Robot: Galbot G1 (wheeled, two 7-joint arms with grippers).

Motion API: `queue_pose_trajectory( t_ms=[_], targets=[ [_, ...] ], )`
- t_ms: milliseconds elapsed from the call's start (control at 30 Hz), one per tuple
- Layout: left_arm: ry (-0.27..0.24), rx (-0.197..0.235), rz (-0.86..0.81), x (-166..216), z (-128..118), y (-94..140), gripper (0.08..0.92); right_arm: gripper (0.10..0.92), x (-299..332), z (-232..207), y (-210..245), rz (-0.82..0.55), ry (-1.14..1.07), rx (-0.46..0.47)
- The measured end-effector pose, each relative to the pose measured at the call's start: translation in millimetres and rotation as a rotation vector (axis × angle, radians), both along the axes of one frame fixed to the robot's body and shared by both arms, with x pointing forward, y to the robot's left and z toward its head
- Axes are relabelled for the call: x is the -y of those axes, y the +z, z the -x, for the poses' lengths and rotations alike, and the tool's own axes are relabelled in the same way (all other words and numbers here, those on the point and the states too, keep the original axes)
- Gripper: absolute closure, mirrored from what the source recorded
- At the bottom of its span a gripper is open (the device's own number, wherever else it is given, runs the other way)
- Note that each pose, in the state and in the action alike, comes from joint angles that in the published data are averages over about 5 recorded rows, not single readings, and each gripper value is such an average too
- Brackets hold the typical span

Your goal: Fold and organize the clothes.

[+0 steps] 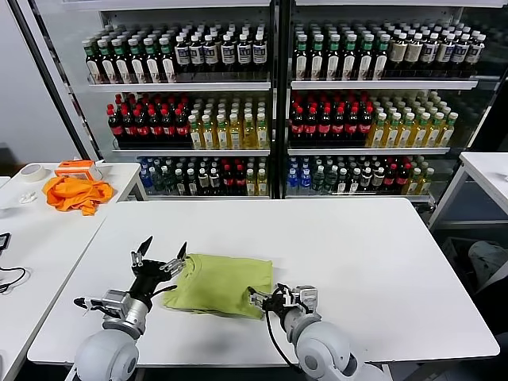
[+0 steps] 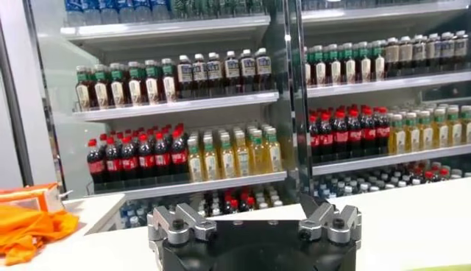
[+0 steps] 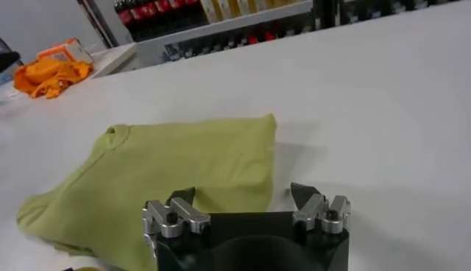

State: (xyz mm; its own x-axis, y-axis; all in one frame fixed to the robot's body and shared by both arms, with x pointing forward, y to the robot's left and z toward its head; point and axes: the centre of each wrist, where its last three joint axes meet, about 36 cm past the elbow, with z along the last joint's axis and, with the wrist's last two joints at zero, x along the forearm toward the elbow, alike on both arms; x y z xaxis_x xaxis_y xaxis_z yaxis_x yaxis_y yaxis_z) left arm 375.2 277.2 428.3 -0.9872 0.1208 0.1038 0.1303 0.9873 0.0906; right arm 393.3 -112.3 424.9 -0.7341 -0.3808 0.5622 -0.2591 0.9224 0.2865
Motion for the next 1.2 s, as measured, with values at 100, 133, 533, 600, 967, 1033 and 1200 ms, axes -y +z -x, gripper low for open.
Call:
queue_pose_trajectory(
  t_ms=[100,133,533,600,967,1033,1200],
  targets=[
    [0.007,-0.002,0.002,0,-1,-1,0.177,0.258,-2,0,0,-0.009,-0.004,-0.017],
    [0.008,-0.003,0.002,0,-1,-1,0.177,0.29,-2,0,0,-0.012,-0.004,-0.022],
    [0.014,-0.014,0.006,1,-2,-6,0.177,0.636,-7,-4,-3,-0.04,-0.01,-0.064],
    [0.017,-0.015,0.004,0,-3,-7,0.177,0.688,-7,-5,-4,-0.043,-0.01,-0.064],
    [0.011,-0.016,-0.011,-3,-6,-4,0.177,0.914,11,-9,15,-0.045,0.008,0.021],
    [0.007,-0.016,-0.013,-3,-7,-5,0.177,0.914,21,-10,21,-0.044,0.017,0.044],
    [-0.006,-0.014,-0.018,-3,-9,-6,0.177,0.914,59,-14,27,-0.024,0.043,0.088]
  ],
)
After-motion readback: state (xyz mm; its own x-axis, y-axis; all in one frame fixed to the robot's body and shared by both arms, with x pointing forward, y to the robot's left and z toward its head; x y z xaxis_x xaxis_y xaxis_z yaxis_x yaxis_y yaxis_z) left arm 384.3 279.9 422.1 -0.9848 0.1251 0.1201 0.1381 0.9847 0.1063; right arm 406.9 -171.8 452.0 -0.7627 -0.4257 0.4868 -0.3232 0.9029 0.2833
